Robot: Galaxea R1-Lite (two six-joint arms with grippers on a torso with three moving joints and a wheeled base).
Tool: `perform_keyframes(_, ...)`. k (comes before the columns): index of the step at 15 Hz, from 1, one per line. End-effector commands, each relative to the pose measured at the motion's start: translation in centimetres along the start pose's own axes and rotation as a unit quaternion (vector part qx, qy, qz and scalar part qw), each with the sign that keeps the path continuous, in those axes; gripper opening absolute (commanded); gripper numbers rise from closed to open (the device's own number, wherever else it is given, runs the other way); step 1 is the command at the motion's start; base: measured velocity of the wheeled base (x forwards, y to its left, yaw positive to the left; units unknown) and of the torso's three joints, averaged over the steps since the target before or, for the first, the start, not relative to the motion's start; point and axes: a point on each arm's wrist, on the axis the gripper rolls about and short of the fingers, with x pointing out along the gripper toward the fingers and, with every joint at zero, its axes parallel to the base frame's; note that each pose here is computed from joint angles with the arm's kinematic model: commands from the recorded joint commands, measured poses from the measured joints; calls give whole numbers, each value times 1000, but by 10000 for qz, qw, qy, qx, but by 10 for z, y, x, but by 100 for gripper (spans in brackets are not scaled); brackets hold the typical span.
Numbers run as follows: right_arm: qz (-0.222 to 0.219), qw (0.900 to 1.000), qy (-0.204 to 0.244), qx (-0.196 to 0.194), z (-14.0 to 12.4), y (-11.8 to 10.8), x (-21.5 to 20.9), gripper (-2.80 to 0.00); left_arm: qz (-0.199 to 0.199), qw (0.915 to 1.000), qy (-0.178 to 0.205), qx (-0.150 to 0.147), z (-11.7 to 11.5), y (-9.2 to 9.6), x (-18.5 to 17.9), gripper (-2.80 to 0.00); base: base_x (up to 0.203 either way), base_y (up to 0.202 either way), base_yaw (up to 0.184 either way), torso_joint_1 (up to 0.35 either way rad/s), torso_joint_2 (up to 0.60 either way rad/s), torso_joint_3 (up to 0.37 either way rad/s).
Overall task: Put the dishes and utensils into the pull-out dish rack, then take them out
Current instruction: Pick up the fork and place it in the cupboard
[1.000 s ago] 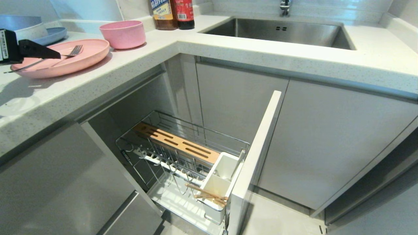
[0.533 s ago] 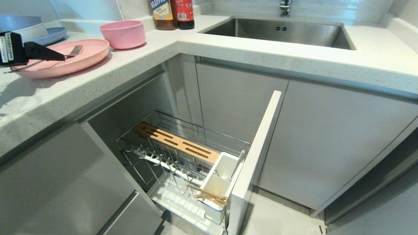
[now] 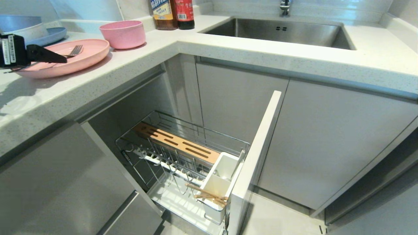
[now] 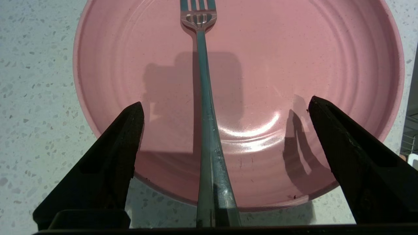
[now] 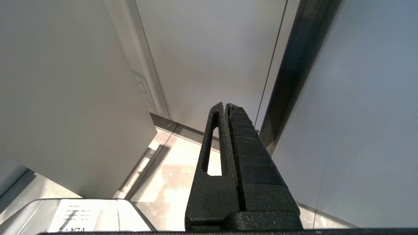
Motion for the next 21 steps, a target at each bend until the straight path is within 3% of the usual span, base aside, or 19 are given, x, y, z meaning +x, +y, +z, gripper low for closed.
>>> perform_keyframes(1, 5, 10000, 8, 0, 0, 0, 0, -280, -8, 10000, 38, -4, -1, 0, 1, 0, 0, 0, 0, 0, 0, 0)
perform_keyframes(9, 0, 10000, 3, 0, 0, 0, 0, -280, -18, 10000, 53, 55, -2, 0, 1, 0, 0, 0, 0, 0, 0, 0)
perform_keyframes(10, 5, 10000, 8, 0, 0, 0, 0, -280, -18, 10000, 53, 62, -2, 0, 1, -280, 0, 0, 0, 0, 0, 0)
perform_keyframes(21, 5, 10000, 8, 0, 0, 0, 0, -280, -3, 10000, 35, 50, -1, 0, -1, -280, 0, 0, 0, 0, 0, 0)
